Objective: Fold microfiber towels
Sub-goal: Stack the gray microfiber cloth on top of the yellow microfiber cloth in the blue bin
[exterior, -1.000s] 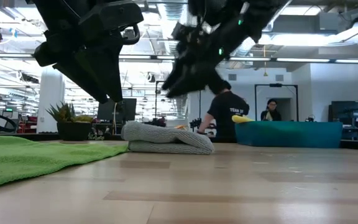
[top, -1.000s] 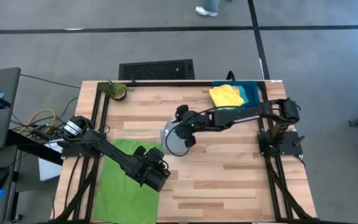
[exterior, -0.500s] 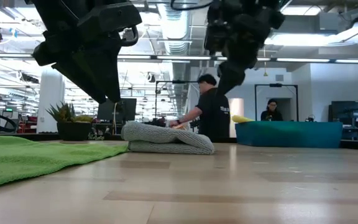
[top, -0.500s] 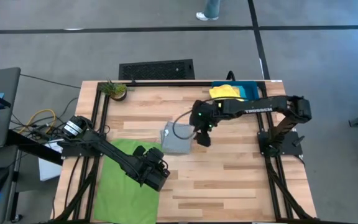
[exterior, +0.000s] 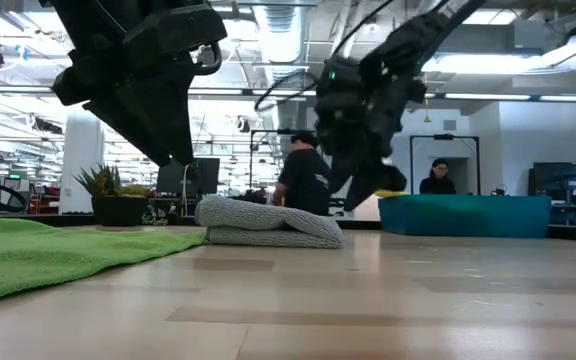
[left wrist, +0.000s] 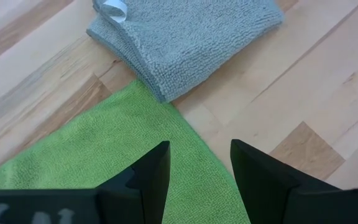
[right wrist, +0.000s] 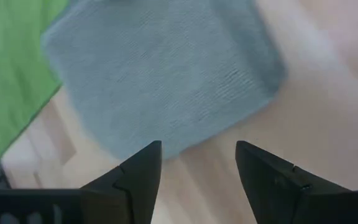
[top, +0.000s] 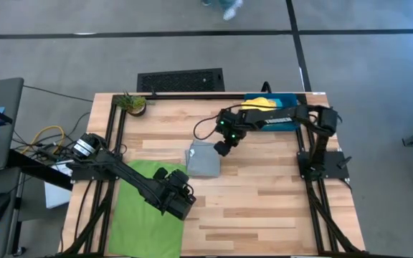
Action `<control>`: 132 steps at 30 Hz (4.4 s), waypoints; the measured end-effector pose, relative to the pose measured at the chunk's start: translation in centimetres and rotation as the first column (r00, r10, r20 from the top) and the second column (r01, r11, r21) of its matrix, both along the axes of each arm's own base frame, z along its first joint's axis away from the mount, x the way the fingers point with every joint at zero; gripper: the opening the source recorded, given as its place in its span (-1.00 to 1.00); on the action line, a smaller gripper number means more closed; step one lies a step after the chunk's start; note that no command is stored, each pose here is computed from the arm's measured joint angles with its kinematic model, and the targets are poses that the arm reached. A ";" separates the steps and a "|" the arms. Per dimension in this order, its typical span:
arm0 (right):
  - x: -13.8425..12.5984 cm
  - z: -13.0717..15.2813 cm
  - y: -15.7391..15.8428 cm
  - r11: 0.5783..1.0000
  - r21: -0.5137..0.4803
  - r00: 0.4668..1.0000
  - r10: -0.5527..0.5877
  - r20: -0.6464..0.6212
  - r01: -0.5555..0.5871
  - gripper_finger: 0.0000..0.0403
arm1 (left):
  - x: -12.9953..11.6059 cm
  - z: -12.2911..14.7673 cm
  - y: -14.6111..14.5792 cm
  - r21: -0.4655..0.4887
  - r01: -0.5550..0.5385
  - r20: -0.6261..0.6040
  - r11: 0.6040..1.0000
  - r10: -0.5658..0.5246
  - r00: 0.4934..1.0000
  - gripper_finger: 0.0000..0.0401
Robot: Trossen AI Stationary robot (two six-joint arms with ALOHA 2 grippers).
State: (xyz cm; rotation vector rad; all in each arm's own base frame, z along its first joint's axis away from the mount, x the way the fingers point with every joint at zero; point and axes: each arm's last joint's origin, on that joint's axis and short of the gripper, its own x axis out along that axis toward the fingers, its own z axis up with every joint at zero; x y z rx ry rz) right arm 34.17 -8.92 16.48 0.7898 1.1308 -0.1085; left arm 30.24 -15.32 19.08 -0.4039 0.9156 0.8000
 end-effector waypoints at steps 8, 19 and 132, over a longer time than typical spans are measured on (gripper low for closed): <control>0.7 -3.1 -1.8 0.990 0.101 0.995 -0.094 -0.035 0.097 0.14 | 0.0 0.0 0.0 0.008 0.018 -0.010 1.000 -0.017 1.000 -0.19; 2.1 -4.3 -1.1 0.990 0.130 0.997 -0.067 0.044 0.060 0.14 | 0.0 0.0 0.0 0.008 0.030 -0.020 1.000 -0.029 0.999 -0.19; -20.0 6.9 -15.9 0.841 -0.513 0.857 -0.384 -0.344 0.171 -0.94 | 6.4 5.2 8.7 0.289 0.218 -0.085 0.932 -0.202 0.976 -0.19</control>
